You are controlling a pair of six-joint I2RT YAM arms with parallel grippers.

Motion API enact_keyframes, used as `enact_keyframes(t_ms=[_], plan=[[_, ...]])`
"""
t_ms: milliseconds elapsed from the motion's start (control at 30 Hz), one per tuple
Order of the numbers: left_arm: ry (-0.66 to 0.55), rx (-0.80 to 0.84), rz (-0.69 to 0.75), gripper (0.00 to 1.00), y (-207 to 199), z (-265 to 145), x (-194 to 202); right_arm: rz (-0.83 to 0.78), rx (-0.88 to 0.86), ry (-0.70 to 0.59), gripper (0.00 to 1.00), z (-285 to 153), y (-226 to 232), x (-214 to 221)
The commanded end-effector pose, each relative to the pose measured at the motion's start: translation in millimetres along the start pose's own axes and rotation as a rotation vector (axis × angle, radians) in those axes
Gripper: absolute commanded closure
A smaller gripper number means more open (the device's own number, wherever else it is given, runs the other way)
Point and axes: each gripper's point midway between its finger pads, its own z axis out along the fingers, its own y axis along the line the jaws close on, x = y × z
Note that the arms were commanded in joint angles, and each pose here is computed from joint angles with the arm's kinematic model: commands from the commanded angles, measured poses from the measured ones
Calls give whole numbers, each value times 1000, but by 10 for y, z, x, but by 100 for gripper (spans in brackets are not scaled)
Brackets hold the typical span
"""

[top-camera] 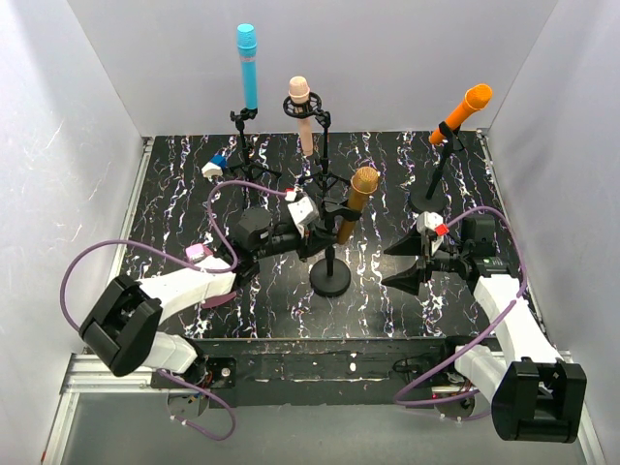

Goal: Attach the microphones to the stand

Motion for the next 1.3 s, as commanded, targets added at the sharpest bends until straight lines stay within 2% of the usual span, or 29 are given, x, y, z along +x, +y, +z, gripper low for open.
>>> enact_keyframes(t_ms=[0,233,333,567,700,933,1100,1133,1267], plan=[[-65,-167,122,100,235,-179,-437,-28,8,-24,11,-60,6,-37],[-44,-663,261,100,1193,-972,-691,-41,21,-28,11,-93,-7,-64],[-60,-780,275,100,1504,-1266,-801,-46,20,-31,11,-96,-5,-73],[-138,-1017,198,100,2250,-1959,-950,-51,31,-25,11,-110,-16,-61],[-154,-1105,221,100,2547,-2188,-950,-51,37,-25,11,-120,-29,-59],[-166,-1185,176,100,3066,-2436,-764,-40,47,-21,11,-134,-56,-35],[-157,-1167,150,99,3112,-2429,-597,-37,61,-20,11,-156,-80,-30],[-156,-1168,145,96,3094,-2440,-572,-40,64,-20,11,-162,-88,-31],[-162,-1186,130,69,2992,-2513,-542,-32,75,-20,11,-180,-115,-28]])
